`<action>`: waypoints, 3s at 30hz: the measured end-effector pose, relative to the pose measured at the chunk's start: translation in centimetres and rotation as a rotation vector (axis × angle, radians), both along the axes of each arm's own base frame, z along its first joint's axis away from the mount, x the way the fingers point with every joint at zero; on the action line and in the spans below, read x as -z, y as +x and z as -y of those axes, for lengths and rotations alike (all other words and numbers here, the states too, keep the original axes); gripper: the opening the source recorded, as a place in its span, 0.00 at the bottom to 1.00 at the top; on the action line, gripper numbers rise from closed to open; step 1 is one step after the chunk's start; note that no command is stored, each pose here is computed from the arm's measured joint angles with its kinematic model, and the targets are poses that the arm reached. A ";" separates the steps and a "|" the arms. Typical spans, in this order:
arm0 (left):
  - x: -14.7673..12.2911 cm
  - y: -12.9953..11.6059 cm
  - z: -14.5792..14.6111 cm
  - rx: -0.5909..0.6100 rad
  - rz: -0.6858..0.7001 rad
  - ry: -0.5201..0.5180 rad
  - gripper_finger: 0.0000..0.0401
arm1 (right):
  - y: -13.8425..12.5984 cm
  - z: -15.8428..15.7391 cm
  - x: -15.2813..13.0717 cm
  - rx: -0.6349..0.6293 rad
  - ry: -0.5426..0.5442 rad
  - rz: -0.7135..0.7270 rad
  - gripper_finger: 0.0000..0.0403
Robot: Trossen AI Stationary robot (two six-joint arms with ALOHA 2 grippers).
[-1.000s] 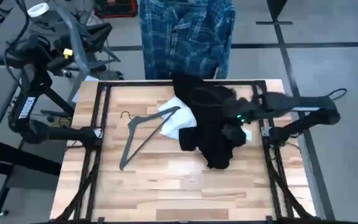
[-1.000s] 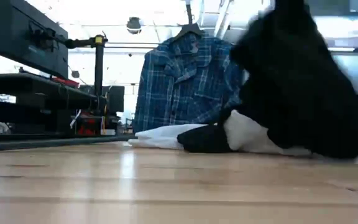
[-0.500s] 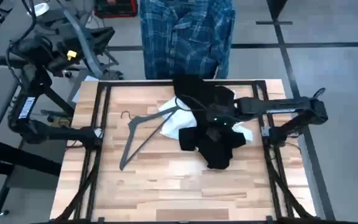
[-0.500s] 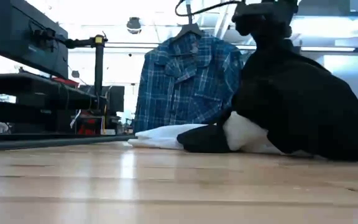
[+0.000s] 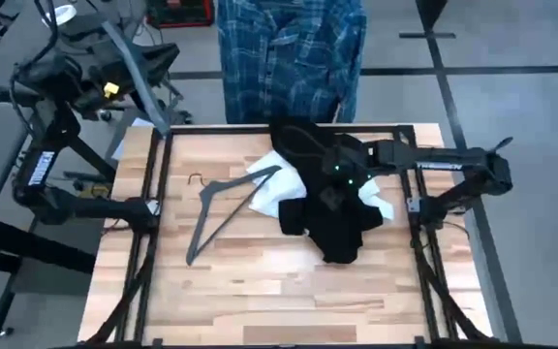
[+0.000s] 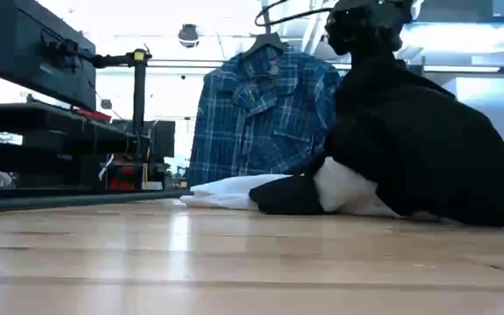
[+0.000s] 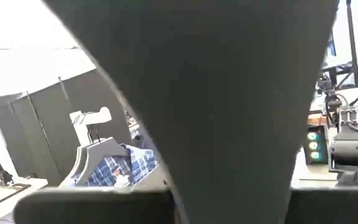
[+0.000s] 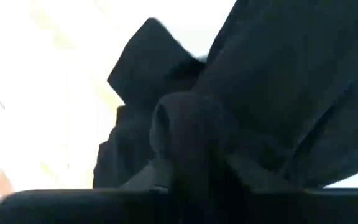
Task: Hang clothes
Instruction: Unhang the black shirt from the rack, then unhang the blue long sleeve polo from the rack
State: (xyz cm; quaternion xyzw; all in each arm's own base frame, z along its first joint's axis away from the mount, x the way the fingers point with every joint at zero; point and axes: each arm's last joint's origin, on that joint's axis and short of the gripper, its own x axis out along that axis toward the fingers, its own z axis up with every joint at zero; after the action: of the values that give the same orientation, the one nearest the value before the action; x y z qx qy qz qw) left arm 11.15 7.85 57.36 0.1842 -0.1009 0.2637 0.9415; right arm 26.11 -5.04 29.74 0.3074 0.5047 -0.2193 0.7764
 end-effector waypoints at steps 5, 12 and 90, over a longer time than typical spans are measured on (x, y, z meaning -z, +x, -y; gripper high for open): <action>1.3 0.7 -0.7 -0.030 -0.079 -0.124 0.06 | -1.0 1.4 -2.1 -0.048 -0.016 -0.001 0.45; 6.9 4.4 -3.8 -0.069 -0.280 -0.531 0.06 | -2.8 4.0 -7.6 -0.057 -0.145 0.168 0.49; 30.5 8.6 -6.5 -0.146 -0.495 -1.446 0.35 | -11.7 30.4 -17.2 0.138 -1.207 0.485 0.48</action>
State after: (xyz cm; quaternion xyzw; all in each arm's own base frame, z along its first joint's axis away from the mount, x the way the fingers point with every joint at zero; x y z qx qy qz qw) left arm 19.78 14.36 26.90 -0.4178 0.3228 0.2768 0.8029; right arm 14.38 -35.41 46.95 -0.1100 0.0823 -0.4380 0.8884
